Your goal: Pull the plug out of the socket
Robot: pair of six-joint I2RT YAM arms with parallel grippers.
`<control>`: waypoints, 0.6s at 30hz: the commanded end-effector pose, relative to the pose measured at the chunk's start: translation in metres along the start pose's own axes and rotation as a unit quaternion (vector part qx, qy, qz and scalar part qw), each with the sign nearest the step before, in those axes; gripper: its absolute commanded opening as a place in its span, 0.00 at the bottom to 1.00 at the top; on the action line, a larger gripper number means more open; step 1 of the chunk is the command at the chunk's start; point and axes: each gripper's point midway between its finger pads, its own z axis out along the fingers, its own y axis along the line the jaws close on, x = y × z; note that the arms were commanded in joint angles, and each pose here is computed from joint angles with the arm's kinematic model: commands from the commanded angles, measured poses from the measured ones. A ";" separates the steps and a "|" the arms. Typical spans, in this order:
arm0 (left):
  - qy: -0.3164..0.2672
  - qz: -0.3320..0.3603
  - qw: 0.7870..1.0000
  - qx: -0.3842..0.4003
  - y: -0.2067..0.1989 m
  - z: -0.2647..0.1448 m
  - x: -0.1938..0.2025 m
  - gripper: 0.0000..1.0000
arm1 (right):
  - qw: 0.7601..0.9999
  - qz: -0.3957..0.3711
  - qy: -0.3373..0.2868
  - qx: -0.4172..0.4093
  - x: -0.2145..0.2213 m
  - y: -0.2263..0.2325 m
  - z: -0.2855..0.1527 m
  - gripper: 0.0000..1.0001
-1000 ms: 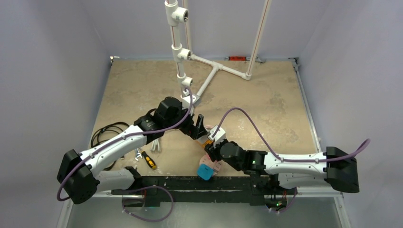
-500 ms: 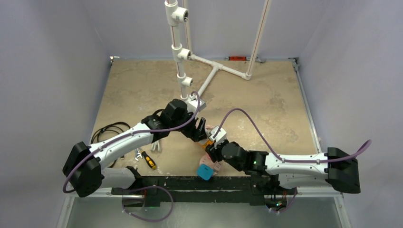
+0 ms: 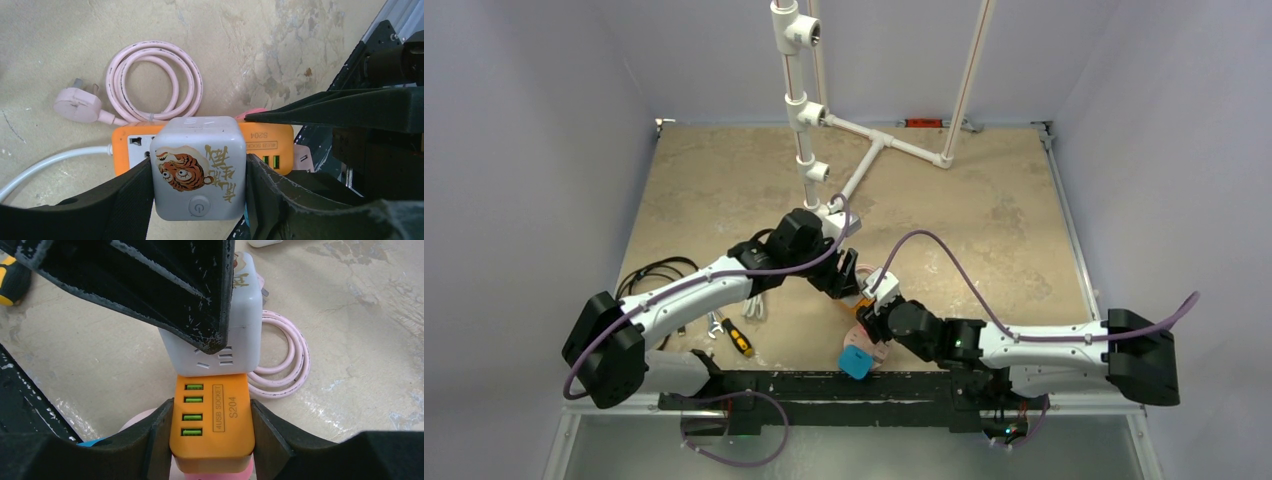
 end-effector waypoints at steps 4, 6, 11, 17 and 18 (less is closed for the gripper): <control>-0.037 0.015 0.998 -0.039 0.012 -0.019 -0.024 0.00 | 1.000 -0.003 -0.023 0.016 -0.026 0.005 0.015 0.00; -0.047 0.004 0.998 -0.044 0.018 -0.023 -0.027 0.00 | 1.000 -0.008 -0.016 0.016 -0.023 0.007 0.017 0.00; -0.065 -0.022 0.997 -0.041 0.030 -0.031 -0.035 0.00 | 1.000 -0.015 -0.006 0.016 -0.018 0.009 0.021 0.00; -0.065 -0.028 0.997 -0.036 0.033 -0.031 -0.035 0.00 | 1.000 -0.010 -0.010 0.018 -0.020 0.008 0.018 0.00; -0.066 -0.027 0.997 -0.035 0.033 -0.032 -0.035 0.00 | 1.000 -0.007 -0.014 0.017 -0.022 0.007 0.017 0.00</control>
